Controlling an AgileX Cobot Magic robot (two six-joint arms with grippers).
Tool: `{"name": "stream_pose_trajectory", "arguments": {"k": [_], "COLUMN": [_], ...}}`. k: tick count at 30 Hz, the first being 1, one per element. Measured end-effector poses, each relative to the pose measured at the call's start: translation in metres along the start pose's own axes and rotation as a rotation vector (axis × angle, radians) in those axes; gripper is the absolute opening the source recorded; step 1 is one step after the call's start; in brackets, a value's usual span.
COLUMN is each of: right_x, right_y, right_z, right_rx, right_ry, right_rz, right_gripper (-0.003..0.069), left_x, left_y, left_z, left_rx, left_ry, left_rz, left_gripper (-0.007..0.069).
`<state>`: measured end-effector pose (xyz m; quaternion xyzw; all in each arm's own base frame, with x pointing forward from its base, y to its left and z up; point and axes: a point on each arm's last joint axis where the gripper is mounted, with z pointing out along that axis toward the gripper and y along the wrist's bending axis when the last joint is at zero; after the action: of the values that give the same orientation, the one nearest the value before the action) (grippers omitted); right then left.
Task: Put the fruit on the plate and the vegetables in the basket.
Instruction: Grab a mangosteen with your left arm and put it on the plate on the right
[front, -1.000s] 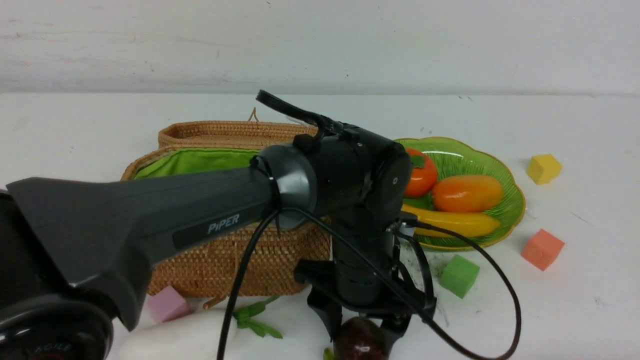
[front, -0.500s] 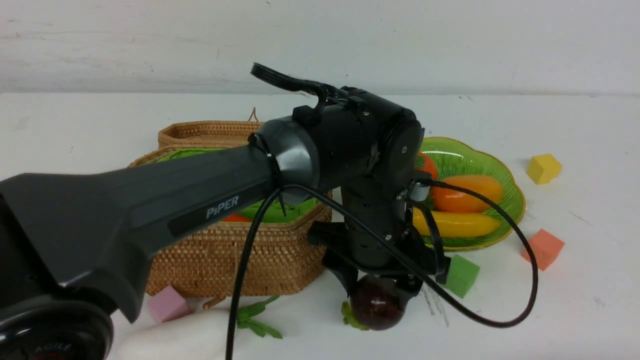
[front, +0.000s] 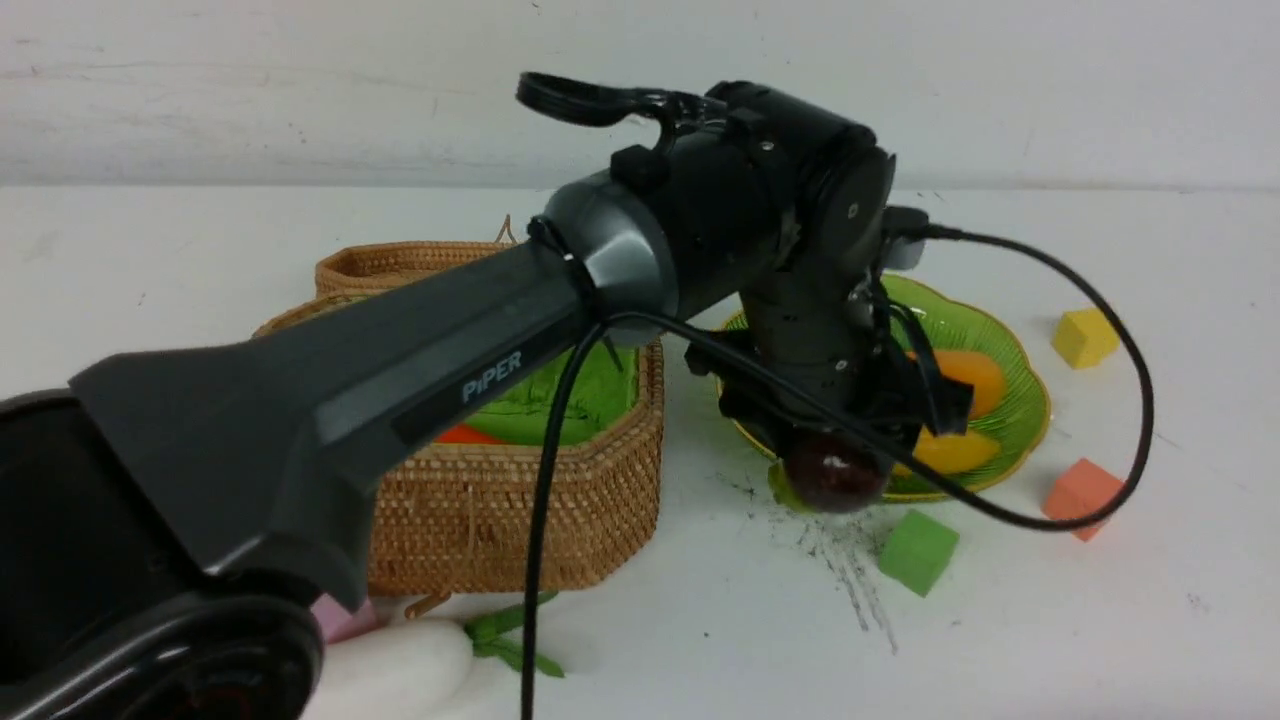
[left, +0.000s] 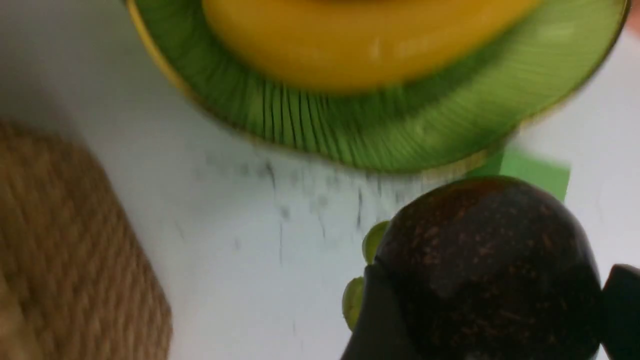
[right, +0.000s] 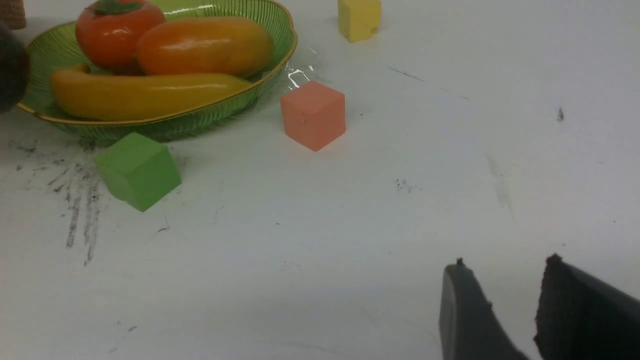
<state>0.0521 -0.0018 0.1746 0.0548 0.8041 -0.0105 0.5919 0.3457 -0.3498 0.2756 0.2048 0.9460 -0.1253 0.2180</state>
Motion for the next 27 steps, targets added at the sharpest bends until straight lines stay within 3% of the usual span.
{"name": "stream_pose_trajectory", "arguments": {"k": [11, 20, 27], "right_x": [0.0, 0.0, 0.0], "right_y": [0.0, 0.0, 0.0], "right_z": [0.0, 0.0, 0.0], "right_rx": [0.0, 0.0, 0.0], "right_ry": [0.0, 0.0, -0.001], "right_rz": [0.0, 0.0, 0.0], "right_gripper": [0.0238, 0.0238, 0.0238], "left_x": [-0.038, -0.035, -0.033], "left_y": [-0.001, 0.007, 0.003], "left_z": [0.043, 0.07, 0.07], "left_rx": [-0.061, -0.119, -0.077], "left_ry": [-0.304, -0.328, -0.3], "left_rz": [0.04, -0.09, -0.116], "left_gripper": [0.0507, 0.0507, 0.0529]}}
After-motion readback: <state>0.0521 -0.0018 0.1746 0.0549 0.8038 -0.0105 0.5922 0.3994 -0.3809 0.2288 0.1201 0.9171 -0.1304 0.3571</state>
